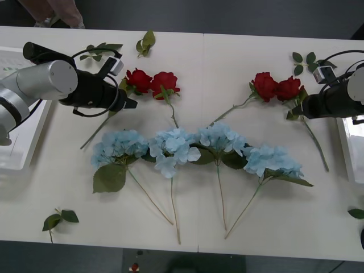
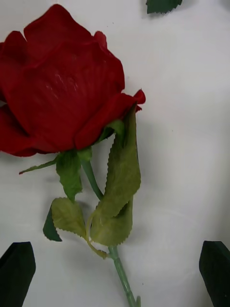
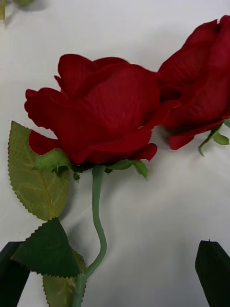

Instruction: Put the red flowers into the right box and the blue flowers into the left box

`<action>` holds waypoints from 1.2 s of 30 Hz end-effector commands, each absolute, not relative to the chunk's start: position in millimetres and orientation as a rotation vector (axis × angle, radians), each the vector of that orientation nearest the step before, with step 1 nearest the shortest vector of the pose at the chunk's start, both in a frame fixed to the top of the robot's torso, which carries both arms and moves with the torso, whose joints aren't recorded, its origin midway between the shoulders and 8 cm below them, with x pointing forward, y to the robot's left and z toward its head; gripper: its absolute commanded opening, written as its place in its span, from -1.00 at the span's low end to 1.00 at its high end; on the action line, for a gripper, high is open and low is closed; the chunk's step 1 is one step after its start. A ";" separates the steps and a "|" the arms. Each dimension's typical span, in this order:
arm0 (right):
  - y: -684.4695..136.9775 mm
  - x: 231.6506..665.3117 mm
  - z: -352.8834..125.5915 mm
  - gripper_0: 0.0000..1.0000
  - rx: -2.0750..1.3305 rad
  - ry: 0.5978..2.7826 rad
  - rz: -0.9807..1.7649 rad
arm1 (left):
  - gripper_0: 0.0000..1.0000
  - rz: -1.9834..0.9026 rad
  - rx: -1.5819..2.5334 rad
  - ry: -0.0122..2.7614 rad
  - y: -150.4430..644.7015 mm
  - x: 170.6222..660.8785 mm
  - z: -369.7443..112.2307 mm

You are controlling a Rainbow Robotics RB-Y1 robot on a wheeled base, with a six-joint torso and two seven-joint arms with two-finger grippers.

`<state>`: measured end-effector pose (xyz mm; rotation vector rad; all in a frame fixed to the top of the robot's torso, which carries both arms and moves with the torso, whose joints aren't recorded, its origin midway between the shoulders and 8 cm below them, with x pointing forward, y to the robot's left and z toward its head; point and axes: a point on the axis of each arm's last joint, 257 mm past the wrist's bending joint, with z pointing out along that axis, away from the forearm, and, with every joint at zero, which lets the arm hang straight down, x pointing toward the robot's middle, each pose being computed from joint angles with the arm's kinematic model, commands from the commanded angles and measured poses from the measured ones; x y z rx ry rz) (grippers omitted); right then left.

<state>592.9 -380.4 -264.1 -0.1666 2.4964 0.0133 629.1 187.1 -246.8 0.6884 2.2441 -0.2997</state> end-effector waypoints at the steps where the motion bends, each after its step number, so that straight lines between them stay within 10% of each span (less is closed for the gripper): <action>1: -380.1 603.7 -253.0 1.00 -0.146 2.479 0.006 | 1.00 -0.284 0.674 2.192 177.3 648.7 -222.0; 30: -374.0 600.1 -294.9 1.00 -0.096 2.511 0.018 | 1.00 -0.192 0.695 2.221 176.8 650.4 -262.0; 32: -373.6 600.7 -294.0 1.00 -0.097 2.510 0.018 | 0.73 -0.196 0.689 2.225 177.4 650.1 -262.9; 36: -373.0 600.1 -295.3 -0.03 -0.097 2.512 0.020 | -0.11 -0.221 0.651 2.240 180.1 649.4 -265.0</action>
